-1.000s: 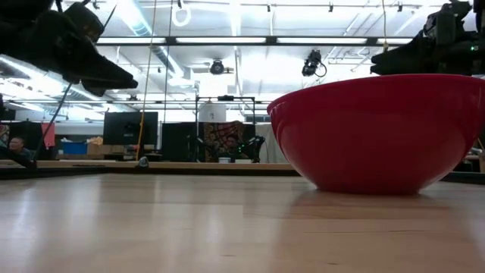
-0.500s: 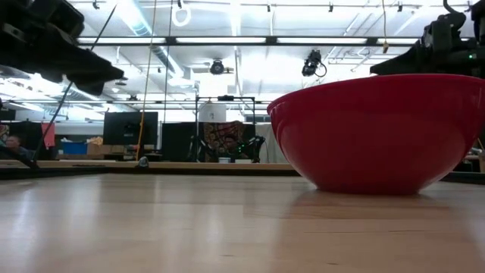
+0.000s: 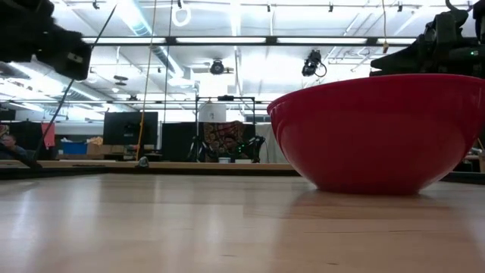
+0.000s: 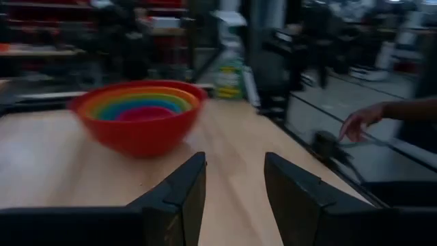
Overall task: Nest bowls inside each other
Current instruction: Return to Home Position
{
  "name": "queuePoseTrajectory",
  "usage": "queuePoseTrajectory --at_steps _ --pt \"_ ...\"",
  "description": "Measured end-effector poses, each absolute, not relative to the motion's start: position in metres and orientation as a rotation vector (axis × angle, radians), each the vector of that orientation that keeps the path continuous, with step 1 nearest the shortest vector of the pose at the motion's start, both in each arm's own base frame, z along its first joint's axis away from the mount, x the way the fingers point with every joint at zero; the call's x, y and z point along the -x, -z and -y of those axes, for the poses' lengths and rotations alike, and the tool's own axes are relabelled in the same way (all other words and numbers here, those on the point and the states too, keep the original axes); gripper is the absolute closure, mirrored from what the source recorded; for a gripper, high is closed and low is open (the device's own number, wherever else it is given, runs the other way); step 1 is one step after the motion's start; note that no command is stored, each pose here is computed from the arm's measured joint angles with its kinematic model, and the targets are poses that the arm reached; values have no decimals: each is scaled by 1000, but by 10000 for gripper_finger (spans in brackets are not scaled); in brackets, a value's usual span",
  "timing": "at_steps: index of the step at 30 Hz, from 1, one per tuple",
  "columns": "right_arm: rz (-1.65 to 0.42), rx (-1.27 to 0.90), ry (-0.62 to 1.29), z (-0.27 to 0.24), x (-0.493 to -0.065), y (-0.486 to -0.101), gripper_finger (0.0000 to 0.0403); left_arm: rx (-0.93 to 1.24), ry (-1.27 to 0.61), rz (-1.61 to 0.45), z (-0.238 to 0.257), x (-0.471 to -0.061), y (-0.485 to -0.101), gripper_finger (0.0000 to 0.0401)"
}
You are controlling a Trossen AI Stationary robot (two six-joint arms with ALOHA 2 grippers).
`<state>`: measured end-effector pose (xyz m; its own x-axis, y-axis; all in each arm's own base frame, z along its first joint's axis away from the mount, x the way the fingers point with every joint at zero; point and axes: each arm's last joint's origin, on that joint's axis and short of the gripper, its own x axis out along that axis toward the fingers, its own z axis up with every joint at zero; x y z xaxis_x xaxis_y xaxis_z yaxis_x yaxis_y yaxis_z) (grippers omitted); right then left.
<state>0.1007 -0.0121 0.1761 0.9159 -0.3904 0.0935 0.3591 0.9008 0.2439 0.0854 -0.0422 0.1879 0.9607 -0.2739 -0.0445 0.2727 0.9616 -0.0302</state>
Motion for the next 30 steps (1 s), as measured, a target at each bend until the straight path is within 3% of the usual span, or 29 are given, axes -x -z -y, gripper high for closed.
queuePoseTrajectory --at_steps 7,13,30 --pt "141 -224 389 12 -101 -176 233 21 429 -65 53 -86 -166 251" --pt "141 -224 389 12 -101 -176 233 126 417 -45 53 -87 -167 251" --pt "142 -224 389 12 -101 -176 233 126 417 -48 53 -87 -167 251"
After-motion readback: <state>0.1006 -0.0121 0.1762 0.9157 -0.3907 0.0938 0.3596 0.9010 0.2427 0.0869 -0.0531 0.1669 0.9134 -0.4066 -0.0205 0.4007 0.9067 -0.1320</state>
